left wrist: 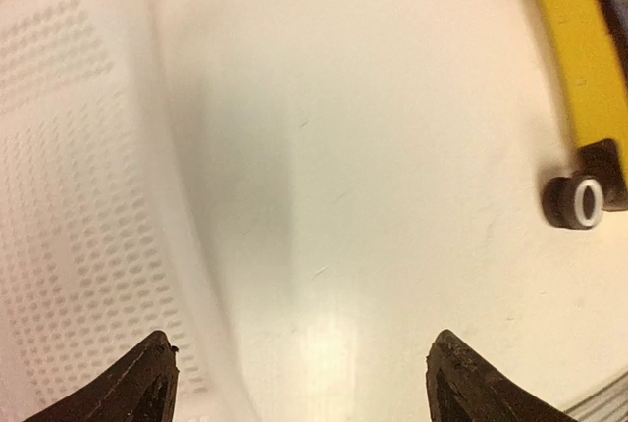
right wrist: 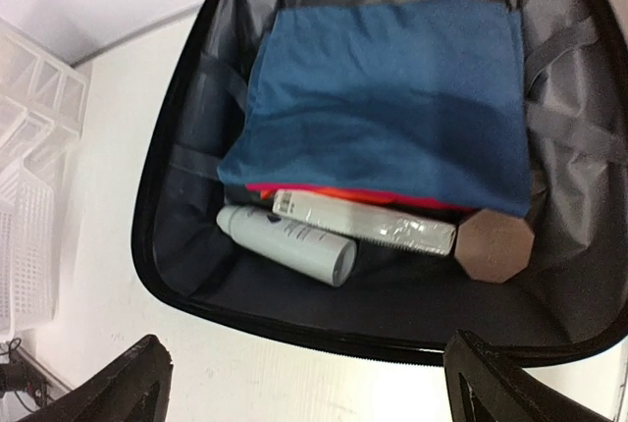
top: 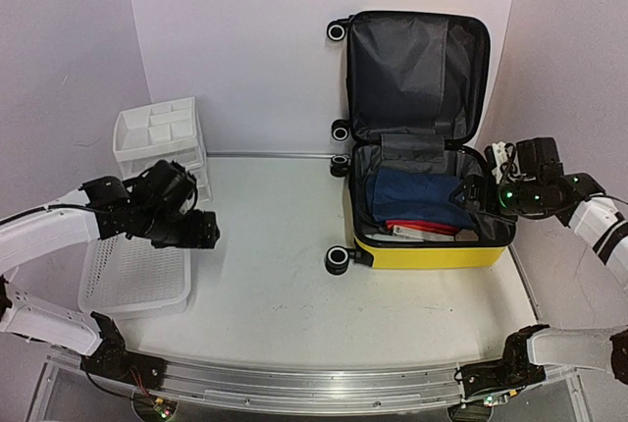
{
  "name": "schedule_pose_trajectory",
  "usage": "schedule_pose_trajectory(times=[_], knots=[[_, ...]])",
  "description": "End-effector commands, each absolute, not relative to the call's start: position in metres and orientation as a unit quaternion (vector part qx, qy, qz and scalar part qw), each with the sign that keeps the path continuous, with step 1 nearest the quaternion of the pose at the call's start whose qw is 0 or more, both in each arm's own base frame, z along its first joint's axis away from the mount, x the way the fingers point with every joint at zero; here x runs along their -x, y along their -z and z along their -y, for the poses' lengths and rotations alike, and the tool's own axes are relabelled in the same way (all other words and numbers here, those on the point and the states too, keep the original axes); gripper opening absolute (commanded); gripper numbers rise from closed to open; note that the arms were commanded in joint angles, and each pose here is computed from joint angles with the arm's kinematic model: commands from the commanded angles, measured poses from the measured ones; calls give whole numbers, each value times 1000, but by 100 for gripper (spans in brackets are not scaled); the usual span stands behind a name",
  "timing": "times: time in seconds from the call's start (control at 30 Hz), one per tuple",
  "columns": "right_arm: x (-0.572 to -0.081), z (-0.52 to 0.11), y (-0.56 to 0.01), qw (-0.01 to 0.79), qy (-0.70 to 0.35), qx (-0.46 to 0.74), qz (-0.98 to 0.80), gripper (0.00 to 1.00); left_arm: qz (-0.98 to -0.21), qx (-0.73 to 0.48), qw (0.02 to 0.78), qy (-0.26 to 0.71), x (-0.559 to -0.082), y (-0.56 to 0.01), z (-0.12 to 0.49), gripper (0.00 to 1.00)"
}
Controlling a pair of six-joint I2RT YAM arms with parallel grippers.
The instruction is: Open, take out, and arrange the luggage
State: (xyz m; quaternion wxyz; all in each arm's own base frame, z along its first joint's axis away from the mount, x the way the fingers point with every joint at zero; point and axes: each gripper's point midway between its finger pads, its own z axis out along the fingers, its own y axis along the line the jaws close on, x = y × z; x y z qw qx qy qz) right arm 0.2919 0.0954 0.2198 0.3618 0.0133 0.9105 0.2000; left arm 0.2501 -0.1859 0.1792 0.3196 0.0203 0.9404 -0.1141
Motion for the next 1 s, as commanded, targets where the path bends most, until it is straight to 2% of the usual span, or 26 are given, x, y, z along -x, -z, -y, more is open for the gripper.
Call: schedule_pose_trajectory(times=[0.0, 0.13, 0.23, 0.33, 0.5, 0.7, 0.97], knots=[[-294, -107, -221, 348, -226, 1, -910, 98, -929, 101, 352, 56, -251, -173, 141, 90], [-295, -110, -238, 359, -237, 7, -903, 98, -924, 139, 355, -17, -279, -161, 122, 89], [-289, -107, -245, 371, -234, 7, -898, 98, -937, 149, 312, -42, -303, -140, 117, 88], [-279, -103, -248, 380, -230, 1, -896, 98, -952, 136, 269, -57, -322, -117, 122, 81], [-267, -97, -250, 391, -222, -1, -893, 98, -954, 135, 257, -70, -333, -102, 127, 53], [-260, -91, -244, 383, -202, 4, -901, 98, -966, 125, 223, -42, -307, -89, 130, 22], [-268, -91, -230, 360, -194, -2, -913, 98, -972, 102, 203, 52, -260, -107, 153, 0]])
